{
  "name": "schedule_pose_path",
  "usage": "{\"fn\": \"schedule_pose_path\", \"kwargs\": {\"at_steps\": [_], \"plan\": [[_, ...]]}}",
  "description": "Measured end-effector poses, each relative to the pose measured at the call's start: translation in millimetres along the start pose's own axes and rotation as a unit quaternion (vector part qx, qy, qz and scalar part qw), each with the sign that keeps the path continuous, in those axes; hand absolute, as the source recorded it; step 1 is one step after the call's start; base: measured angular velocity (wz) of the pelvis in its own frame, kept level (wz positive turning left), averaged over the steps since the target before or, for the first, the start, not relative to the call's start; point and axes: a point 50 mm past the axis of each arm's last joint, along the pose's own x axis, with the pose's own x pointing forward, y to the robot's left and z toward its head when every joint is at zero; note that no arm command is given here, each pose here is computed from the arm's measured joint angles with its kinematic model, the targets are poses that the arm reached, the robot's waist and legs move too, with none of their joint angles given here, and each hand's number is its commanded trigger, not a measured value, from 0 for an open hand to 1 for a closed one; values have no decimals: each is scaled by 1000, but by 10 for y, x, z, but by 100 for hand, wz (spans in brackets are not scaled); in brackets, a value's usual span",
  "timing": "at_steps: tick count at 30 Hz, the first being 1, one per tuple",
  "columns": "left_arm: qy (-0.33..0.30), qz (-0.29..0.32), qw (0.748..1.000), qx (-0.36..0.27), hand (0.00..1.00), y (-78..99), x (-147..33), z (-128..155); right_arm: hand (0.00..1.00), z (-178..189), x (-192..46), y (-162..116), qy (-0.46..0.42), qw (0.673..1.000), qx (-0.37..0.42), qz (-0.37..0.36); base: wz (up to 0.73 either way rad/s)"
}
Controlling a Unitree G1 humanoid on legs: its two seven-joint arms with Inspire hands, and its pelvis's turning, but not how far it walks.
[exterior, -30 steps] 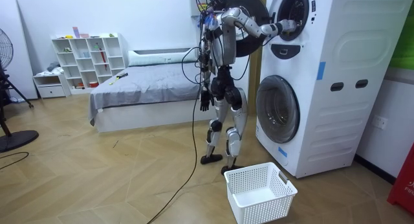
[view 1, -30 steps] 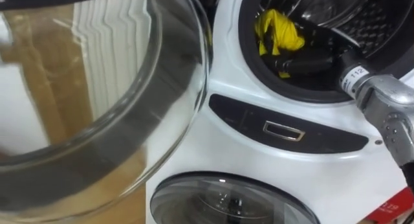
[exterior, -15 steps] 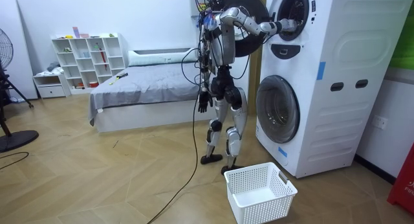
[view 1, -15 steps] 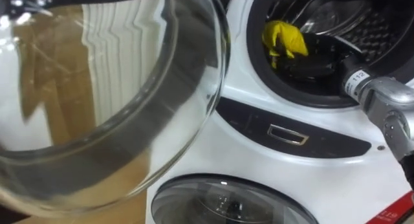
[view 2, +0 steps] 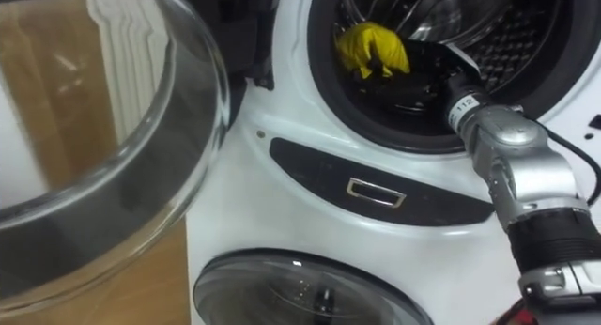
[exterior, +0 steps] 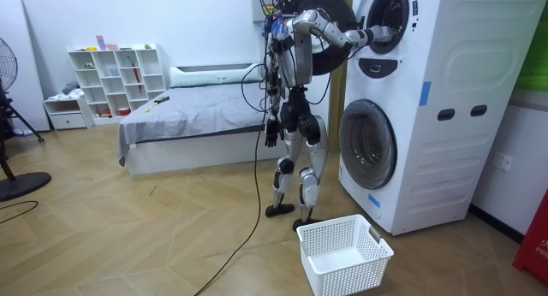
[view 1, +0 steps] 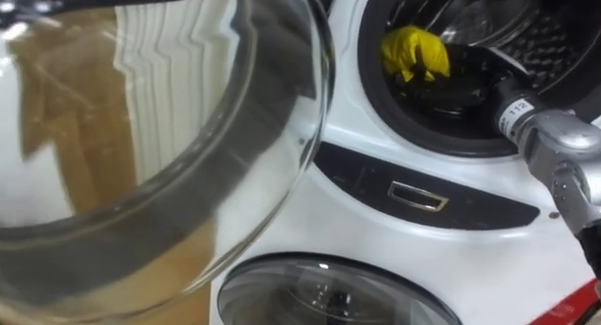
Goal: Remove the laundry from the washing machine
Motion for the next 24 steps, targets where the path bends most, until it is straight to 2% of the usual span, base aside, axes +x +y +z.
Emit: {"fn": "schedule_pose_path", "kwargs": {"at_steps": [2,6,9,13,16,24], "plan": [[-10,0,1000,-3,0,0,-3,23,100,120,-43,29,-18,999,-42,-7,-5],[-15,4,1000,-12,0,2,-2,-64,100,374,-285,126,-88,990,-108,-19,-10],[-2,12,1000,-28,0,-4,3,-205,100,574,-516,262,-161,981,-107,-15,-18],[-13,9,999,-33,0,-88,8,-216,100,648,-836,451,-220,969,-111,-6,-21],[-19,14,999,-33,0,-114,8,-208,100,612,-934,507,-225,968,-112,3,-8],[-12,23,999,-33,0,-104,9,-294,100,514,-955,509,-209,972,-104,5,2]]}}
